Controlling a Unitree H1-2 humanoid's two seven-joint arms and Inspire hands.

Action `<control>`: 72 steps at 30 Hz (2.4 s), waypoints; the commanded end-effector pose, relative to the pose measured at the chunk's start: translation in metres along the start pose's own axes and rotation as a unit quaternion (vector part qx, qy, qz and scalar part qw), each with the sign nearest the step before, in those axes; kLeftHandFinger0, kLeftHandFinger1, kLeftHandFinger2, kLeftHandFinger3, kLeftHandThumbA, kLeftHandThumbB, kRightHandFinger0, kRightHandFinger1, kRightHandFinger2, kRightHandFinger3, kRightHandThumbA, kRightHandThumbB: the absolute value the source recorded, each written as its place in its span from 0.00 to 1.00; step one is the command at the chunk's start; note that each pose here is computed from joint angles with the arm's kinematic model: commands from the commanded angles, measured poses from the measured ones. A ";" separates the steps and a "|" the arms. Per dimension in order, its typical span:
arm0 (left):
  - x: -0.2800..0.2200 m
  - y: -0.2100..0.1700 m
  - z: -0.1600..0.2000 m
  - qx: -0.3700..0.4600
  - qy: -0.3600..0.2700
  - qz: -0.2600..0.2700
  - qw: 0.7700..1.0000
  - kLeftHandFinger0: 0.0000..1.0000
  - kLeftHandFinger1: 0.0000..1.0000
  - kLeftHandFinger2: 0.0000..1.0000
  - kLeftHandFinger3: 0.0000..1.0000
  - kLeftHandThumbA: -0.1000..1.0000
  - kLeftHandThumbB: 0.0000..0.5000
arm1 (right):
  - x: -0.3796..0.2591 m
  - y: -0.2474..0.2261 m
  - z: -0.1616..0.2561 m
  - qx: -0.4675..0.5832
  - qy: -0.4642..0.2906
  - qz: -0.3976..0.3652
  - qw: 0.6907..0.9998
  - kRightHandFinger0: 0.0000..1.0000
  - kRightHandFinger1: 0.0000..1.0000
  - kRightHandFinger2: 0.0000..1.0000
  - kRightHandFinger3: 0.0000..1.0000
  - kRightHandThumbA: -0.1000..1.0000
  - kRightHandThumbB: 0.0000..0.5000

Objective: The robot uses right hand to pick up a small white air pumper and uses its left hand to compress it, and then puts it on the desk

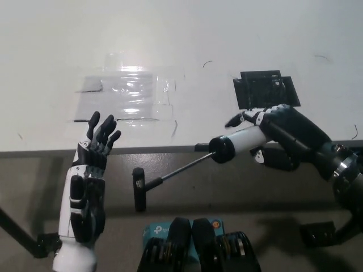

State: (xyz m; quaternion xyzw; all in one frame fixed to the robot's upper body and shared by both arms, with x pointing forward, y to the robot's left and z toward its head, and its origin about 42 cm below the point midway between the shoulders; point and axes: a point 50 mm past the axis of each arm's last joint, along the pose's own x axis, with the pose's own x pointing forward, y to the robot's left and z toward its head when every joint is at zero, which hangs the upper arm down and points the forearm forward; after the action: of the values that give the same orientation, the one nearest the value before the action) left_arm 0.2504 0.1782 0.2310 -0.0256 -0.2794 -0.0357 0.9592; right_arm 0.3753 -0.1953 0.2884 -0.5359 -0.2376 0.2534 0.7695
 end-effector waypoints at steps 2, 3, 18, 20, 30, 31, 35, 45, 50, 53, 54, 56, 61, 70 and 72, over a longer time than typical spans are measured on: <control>0.003 0.002 0.012 0.006 -0.029 -0.004 1.000 1.00 1.00 1.00 1.00 1.00 0.40 | 0.010 -0.031 0.000 -0.067 0.026 -0.036 0.997 0.00 0.40 0.71 0.81 0.00 0.35; 0.004 0.003 0.012 0.007 -0.030 -0.003 1.000 1.00 1.00 1.00 1.00 1.00 0.41 | 0.011 -0.032 0.001 -0.069 0.027 -0.037 0.997 0.00 0.40 0.71 0.79 0.00 0.36; 0.031 -0.013 -0.002 0.035 -0.029 0.016 0.999 1.00 1.00 1.00 1.00 1.00 0.54 | 0.016 -0.032 0.017 -0.110 0.056 -0.042 0.992 0.01 0.44 0.74 0.77 0.00 0.39; 0.035 -0.020 -0.001 0.034 -0.024 0.018 0.999 1.00 1.00 1.00 1.00 1.00 0.57 | 0.016 -0.030 0.018 -0.113 0.056 -0.045 0.991 0.01 0.43 0.73 0.76 0.00 0.40; 0.044 -0.050 0.003 0.043 -0.033 0.021 0.998 1.00 1.00 1.00 1.00 1.00 0.60 | 0.020 -0.027 0.021 -0.123 0.059 -0.043 0.990 0.00 0.42 0.71 0.76 0.00 0.37; 0.044 -0.053 0.004 0.043 -0.033 0.021 0.998 1.00 1.00 1.00 1.00 1.00 0.61 | 0.020 -0.027 0.021 -0.125 0.059 -0.042 0.989 0.00 0.43 0.71 0.76 0.00 0.37; 0.045 -0.057 0.005 0.042 -0.035 0.019 0.998 1.00 1.00 1.00 1.00 1.00 0.60 | 0.021 -0.026 0.021 -0.126 0.064 -0.036 0.989 0.00 0.44 0.73 0.77 0.00 0.36; 0.055 -0.067 -0.001 0.053 -0.026 0.018 0.998 1.00 1.00 1.00 1.00 1.00 0.54 | 0.019 -0.019 0.051 -0.141 0.032 -0.032 0.989 0.00 0.42 0.72 0.74 0.00 0.38; 0.062 -0.071 -0.010 0.056 -0.008 0.022 0.998 1.00 1.00 1.00 1.00 1.00 0.54 | 0.012 -0.016 0.075 -0.143 0.000 -0.033 0.989 0.00 0.43 0.72 0.79 0.00 0.31; 0.066 -0.071 -0.017 0.061 0.004 0.018 0.998 1.00 1.00 1.00 1.00 1.00 0.56 | 0.009 -0.013 0.088 -0.147 -0.011 -0.033 0.988 0.00 0.43 0.72 0.80 0.00 0.32; 0.067 -0.071 -0.018 0.064 0.006 0.017 0.998 1.00 1.00 1.00 1.00 1.00 0.56 | 0.008 -0.012 0.091 -0.145 -0.013 -0.031 0.989 0.00 0.42 0.71 0.79 0.00 0.34; 0.071 -0.073 -0.022 0.066 0.010 0.015 0.998 1.00 1.00 1.00 1.00 1.00 0.56 | 0.006 -0.011 0.096 -0.137 -0.016 -0.032 0.990 0.00 0.38 0.69 0.70 0.00 0.38; 0.078 -0.082 -0.030 0.067 0.016 0.006 0.998 1.00 1.00 1.00 1.00 1.00 0.53 | 0.004 -0.010 0.105 -0.127 -0.013 -0.024 0.991 0.00 0.18 0.45 0.35 0.00 0.50; 0.082 -0.095 -0.029 0.076 0.023 -0.004 0.997 1.00 1.00 1.00 1.00 1.00 0.54 | 0.010 -0.007 0.096 -0.135 0.003 -0.014 0.991 0.00 0.07 0.35 0.07 0.00 0.38; 0.082 -0.094 -0.029 0.076 0.021 -0.004 0.997 1.00 1.00 1.00 1.00 1.00 0.54 | 0.011 -0.007 0.096 -0.137 0.005 -0.012 0.991 0.00 0.09 0.39 0.08 0.00 0.38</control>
State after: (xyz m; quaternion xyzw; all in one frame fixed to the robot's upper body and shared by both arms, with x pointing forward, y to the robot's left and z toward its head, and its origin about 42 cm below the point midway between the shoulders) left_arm 0.3244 0.1075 0.2325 0.0669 -0.2427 -0.0050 0.9678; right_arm 0.3294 -0.1367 0.3136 -0.6418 -0.2395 0.1964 0.7015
